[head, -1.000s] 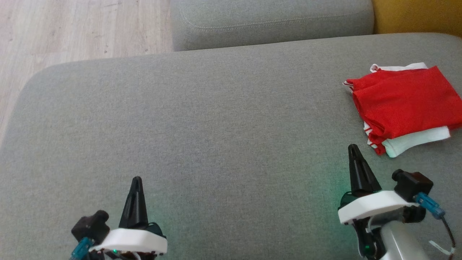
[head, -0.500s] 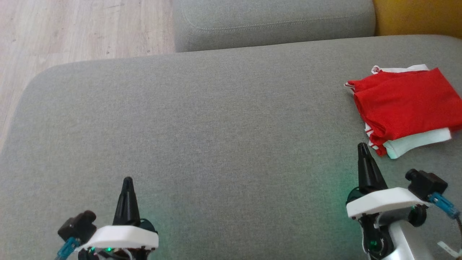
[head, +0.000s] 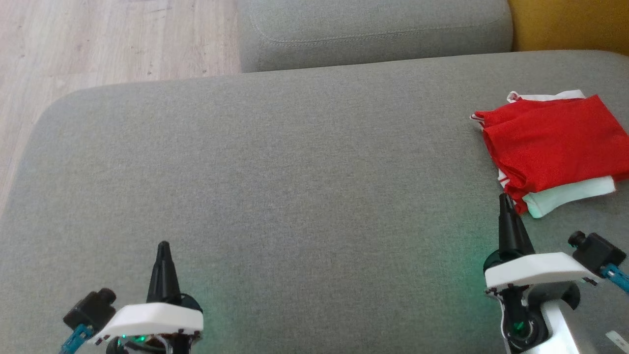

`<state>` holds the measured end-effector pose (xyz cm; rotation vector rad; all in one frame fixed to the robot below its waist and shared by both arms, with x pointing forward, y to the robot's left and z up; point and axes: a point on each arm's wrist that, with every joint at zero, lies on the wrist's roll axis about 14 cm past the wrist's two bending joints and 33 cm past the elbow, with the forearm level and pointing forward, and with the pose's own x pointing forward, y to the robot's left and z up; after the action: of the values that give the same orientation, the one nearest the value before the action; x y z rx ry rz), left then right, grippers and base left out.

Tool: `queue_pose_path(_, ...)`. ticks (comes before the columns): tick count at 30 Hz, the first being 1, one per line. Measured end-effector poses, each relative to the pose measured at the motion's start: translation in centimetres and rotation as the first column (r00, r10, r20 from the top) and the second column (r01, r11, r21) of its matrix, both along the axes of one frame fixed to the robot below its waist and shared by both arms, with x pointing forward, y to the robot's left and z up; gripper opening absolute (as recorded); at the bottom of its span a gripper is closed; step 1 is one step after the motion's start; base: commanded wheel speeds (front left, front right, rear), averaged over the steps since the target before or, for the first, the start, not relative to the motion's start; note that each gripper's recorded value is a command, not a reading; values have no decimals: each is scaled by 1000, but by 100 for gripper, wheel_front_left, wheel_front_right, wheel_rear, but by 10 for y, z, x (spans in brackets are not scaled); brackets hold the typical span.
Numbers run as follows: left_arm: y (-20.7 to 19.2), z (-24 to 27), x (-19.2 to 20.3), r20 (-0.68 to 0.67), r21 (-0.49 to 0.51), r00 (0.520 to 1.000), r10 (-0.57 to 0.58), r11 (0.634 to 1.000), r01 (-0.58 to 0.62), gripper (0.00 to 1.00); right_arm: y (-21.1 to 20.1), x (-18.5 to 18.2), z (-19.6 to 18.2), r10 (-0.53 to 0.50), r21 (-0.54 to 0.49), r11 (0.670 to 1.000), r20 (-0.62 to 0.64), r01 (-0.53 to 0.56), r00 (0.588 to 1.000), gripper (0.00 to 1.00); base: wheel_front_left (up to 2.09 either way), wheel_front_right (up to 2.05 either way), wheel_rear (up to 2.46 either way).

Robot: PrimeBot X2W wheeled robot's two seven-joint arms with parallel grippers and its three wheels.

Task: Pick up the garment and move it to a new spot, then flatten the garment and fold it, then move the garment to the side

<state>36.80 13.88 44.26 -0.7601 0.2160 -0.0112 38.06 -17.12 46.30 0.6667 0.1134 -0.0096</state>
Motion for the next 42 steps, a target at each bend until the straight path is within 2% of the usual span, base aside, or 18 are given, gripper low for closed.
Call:
queue_pose_path(21,15,2,1,-31,-189,997,64,980,-68,0,-9,1,3,-50,216,975,-18,53,999,0,0,0,0)
queue_pose_path(42,25,7,1,-57,-380,993,105,917,-119,0,-17,2,9,-84,437,895,-31,89,996,0,0,0,0)
